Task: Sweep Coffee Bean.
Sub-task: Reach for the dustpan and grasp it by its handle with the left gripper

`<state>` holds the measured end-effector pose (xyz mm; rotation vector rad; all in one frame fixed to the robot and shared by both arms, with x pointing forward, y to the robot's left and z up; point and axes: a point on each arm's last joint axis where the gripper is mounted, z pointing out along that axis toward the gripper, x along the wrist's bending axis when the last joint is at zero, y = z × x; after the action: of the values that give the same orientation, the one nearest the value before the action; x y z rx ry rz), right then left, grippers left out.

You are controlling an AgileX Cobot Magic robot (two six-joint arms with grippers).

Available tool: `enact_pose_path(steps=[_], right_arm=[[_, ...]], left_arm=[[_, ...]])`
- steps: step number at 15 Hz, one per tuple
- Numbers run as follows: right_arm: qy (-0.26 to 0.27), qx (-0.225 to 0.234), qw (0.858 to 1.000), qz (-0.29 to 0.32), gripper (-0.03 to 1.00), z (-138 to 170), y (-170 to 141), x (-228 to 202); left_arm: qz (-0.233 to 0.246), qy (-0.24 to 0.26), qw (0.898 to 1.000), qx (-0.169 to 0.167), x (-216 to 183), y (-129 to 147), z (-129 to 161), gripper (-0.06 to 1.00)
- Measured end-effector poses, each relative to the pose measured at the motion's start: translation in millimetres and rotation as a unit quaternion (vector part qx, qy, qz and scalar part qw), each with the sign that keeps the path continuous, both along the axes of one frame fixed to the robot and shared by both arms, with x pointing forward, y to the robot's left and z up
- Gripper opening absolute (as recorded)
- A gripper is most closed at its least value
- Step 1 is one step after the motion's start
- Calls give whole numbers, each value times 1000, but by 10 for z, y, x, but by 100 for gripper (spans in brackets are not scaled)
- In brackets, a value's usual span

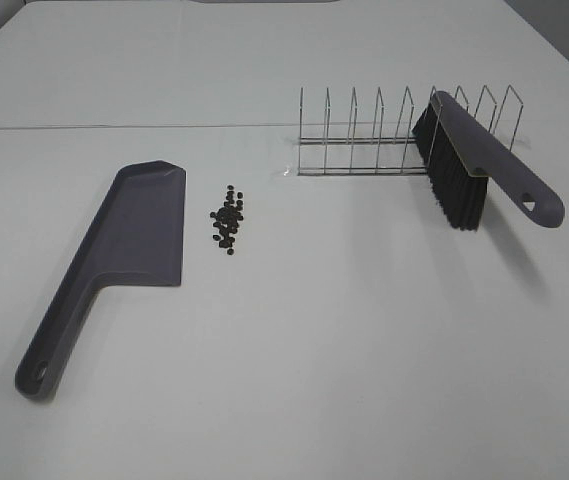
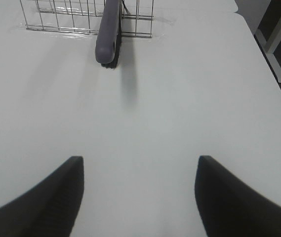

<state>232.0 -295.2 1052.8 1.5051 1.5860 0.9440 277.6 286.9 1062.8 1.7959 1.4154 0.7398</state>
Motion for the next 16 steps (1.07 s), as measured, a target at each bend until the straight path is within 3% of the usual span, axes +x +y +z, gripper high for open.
enact_pose_path(steps=[3, 4, 7, 13, 16], right_arm=[[0, 0, 1000, 0, 62, 0, 0, 0], [0, 0, 1000, 0, 62, 0, 0, 0], [0, 0, 1000, 0, 62, 0, 0, 0], [0, 0, 1000, 0, 62, 0, 0, 0], [0, 0, 1000, 0, 62, 0, 0, 0]], left_arm=[[8, 23, 1000, -4, 317, -18, 2, 65], [13, 55, 998, -8, 594, -40, -58, 65], [21, 88, 996, -9, 957, -62, -95, 65], [26, 168, 985, -19, 1812, -143, -109, 65], [45, 223, 973, -31, 2274, -182, -293, 65]])
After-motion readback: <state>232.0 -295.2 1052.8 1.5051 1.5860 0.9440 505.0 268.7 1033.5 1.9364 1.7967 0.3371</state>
